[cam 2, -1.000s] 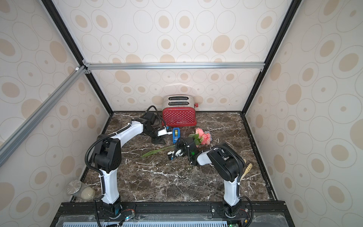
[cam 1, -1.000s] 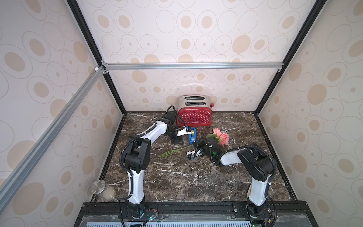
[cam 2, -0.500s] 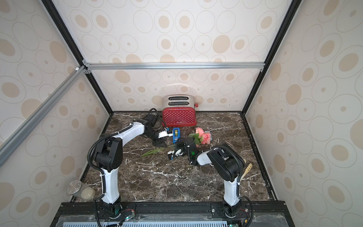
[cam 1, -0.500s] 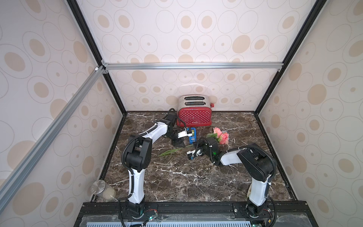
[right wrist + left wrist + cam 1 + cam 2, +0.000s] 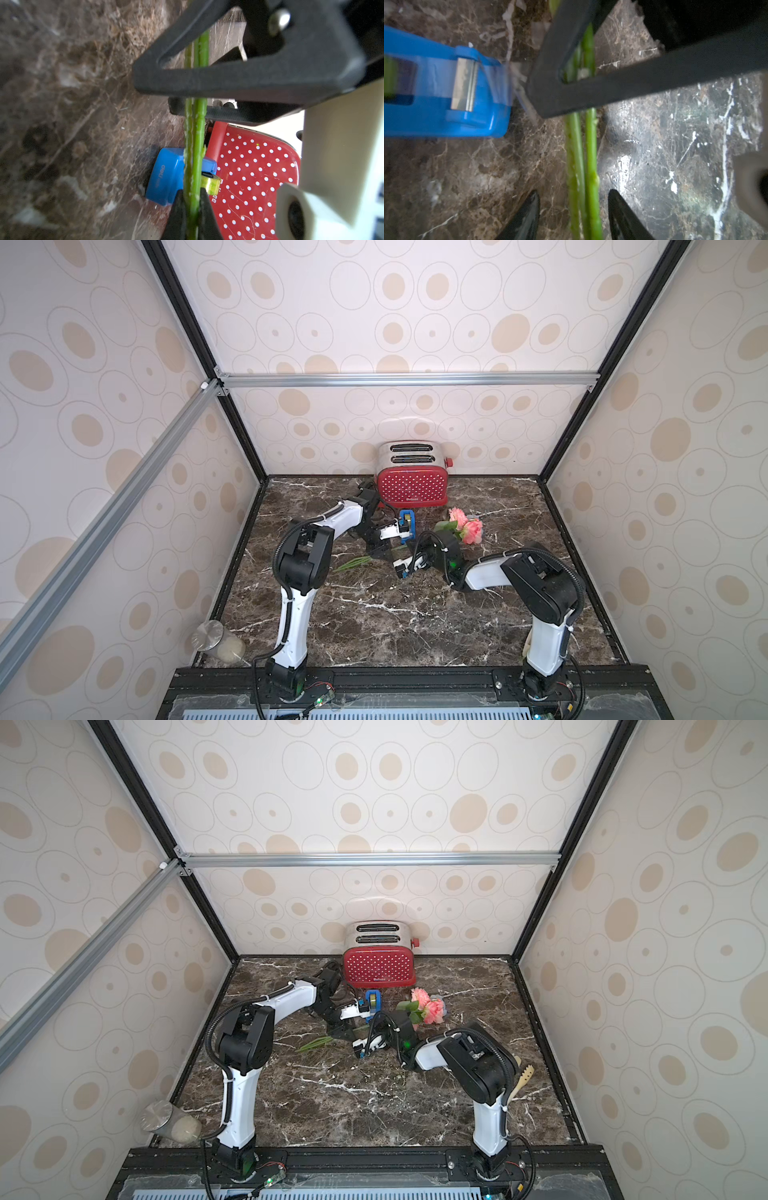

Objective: Wrap bouquets with tape
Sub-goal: Wrap the tape around the bouquet.

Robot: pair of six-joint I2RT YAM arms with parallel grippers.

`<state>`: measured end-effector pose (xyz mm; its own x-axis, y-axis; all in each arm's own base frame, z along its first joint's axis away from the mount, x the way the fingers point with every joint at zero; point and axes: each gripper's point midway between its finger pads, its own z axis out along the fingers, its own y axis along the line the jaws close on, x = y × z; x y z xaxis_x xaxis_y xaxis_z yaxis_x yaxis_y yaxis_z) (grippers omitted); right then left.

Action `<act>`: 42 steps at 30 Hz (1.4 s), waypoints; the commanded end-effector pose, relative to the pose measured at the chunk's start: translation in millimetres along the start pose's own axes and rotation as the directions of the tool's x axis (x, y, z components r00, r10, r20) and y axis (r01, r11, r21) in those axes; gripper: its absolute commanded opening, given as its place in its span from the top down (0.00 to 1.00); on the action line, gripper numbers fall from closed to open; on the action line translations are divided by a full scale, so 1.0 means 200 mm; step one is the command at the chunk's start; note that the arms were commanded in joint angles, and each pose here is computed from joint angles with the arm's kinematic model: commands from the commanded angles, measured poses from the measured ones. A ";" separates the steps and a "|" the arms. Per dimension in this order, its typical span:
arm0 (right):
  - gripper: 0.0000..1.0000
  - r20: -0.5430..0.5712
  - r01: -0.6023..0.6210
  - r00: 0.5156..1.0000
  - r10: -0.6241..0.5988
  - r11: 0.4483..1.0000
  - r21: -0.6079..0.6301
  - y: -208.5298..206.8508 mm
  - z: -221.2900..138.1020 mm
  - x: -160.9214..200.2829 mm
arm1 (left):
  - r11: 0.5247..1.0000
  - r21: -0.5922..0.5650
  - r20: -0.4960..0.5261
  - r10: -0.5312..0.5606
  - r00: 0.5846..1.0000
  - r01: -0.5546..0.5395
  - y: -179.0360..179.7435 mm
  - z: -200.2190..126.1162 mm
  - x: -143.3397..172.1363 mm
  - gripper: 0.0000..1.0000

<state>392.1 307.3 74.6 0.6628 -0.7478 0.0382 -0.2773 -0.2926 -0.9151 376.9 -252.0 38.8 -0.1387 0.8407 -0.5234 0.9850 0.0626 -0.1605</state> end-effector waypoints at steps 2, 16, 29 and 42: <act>1.00 0.013 0.018 1.000 -0.019 0.997 0.081 -0.15 -0.01 -0.03 | 0.999 0.011 -0.003 0.034 0.999 -0.034 0.00 -0.01 -0.03 0.56; 0.88 0.008 -0.073 0.997 0.072 0.994 0.080 -0.13 -0.07 -0.03 | 0.990 -0.120 -0.022 0.076 0.997 -0.078 0.05 -0.05 -0.05 1.00; 0.52 -0.005 -0.306 0.952 0.307 0.948 -0.091 0.05 -0.30 -0.12 | 0.957 -0.269 0.004 0.114 0.993 -0.109 0.06 -0.11 -0.10 1.00; 0.52 -0.079 -0.694 0.716 0.694 0.694 -0.190 -0.06 -0.75 -0.13 | 0.911 -0.371 -0.018 0.184 0.983 -0.178 0.06 -0.10 -0.16 1.00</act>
<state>289.6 256.6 157.8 0.3867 -0.7829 -0.4874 -0.6616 0.1326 -0.7380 387.7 -259.6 43.1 -0.0110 0.8616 -0.5075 0.9807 0.1084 0.1628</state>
